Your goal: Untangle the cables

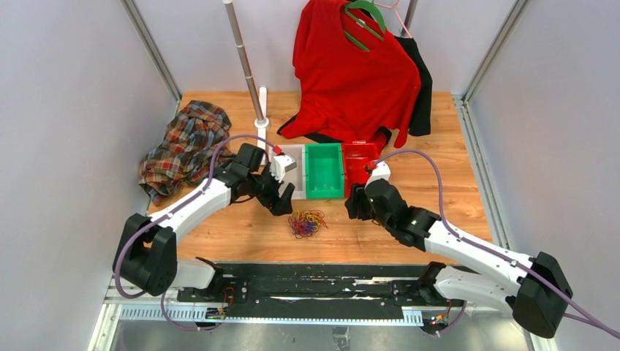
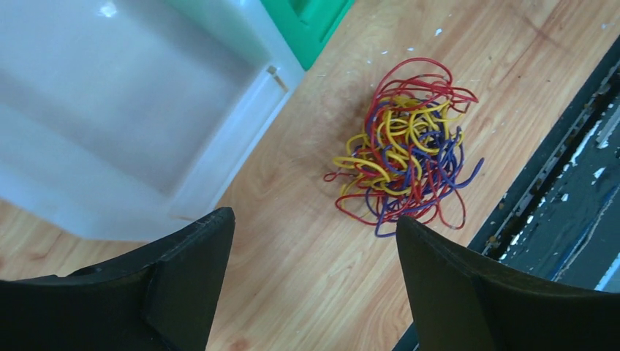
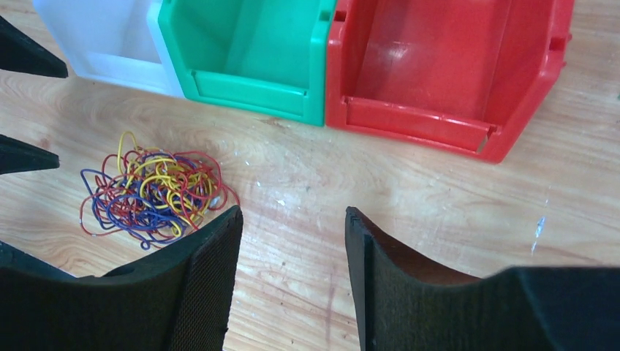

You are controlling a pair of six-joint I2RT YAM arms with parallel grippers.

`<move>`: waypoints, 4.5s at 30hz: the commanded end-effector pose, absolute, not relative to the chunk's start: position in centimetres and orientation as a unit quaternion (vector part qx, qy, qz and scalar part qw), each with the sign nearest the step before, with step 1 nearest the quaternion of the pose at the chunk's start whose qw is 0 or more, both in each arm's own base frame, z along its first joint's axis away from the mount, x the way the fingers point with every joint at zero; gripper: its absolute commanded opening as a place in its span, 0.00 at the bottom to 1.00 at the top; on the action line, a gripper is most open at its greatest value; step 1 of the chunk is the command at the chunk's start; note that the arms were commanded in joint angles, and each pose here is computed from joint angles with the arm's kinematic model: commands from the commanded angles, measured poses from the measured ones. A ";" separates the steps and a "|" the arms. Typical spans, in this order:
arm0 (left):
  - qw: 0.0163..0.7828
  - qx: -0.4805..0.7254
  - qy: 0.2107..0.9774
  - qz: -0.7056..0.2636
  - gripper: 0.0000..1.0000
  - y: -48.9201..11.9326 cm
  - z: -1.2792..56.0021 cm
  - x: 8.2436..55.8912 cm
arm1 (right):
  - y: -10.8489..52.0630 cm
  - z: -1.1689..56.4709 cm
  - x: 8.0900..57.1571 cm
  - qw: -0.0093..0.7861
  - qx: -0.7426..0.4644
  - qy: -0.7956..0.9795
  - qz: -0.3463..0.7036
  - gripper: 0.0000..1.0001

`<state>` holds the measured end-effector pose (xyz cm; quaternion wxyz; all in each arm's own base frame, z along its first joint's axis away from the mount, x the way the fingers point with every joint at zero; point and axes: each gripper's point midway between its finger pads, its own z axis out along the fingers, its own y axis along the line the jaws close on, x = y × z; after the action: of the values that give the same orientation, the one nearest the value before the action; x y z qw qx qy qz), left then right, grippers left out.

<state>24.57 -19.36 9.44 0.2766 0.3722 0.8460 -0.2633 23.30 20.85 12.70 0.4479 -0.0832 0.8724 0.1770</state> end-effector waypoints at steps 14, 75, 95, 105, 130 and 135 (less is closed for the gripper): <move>0.221 0.430 0.816 -0.317 0.61 -21.7 7.1 20.8 | 22.4 11.9 21.6 0.404 -0.128 0.888 0.180 0.46; 0.291 0.426 0.761 -0.393 0.01 -22.9 22.4 17.8 | 38.1 19.7 21.0 0.490 -0.166 0.759 0.395 0.64; 0.310 0.436 0.744 -0.402 0.01 -23.1 25.9 17.4 | 40.5 17.1 20.6 0.458 -0.146 0.768 0.423 0.64; 0.345 0.449 0.730 -0.383 0.01 -22.3 30.4 17.1 | 37.4 11.9 21.7 0.469 -0.114 0.802 0.353 0.63; 0.368 0.473 0.745 -0.292 0.01 -19.8 30.3 18.4 | 31.6 22.9 20.8 0.568 -0.144 0.733 0.346 0.67; 0.361 0.470 0.755 -0.281 0.01 -19.6 29.5 18.7 | 34.1 25.7 19.6 0.561 -0.180 0.707 0.391 0.69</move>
<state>18.63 -19.77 29.91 0.3619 0.4644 0.7535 -0.2927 21.41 31.75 23.54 0.5693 -0.1258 0.7298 0.3570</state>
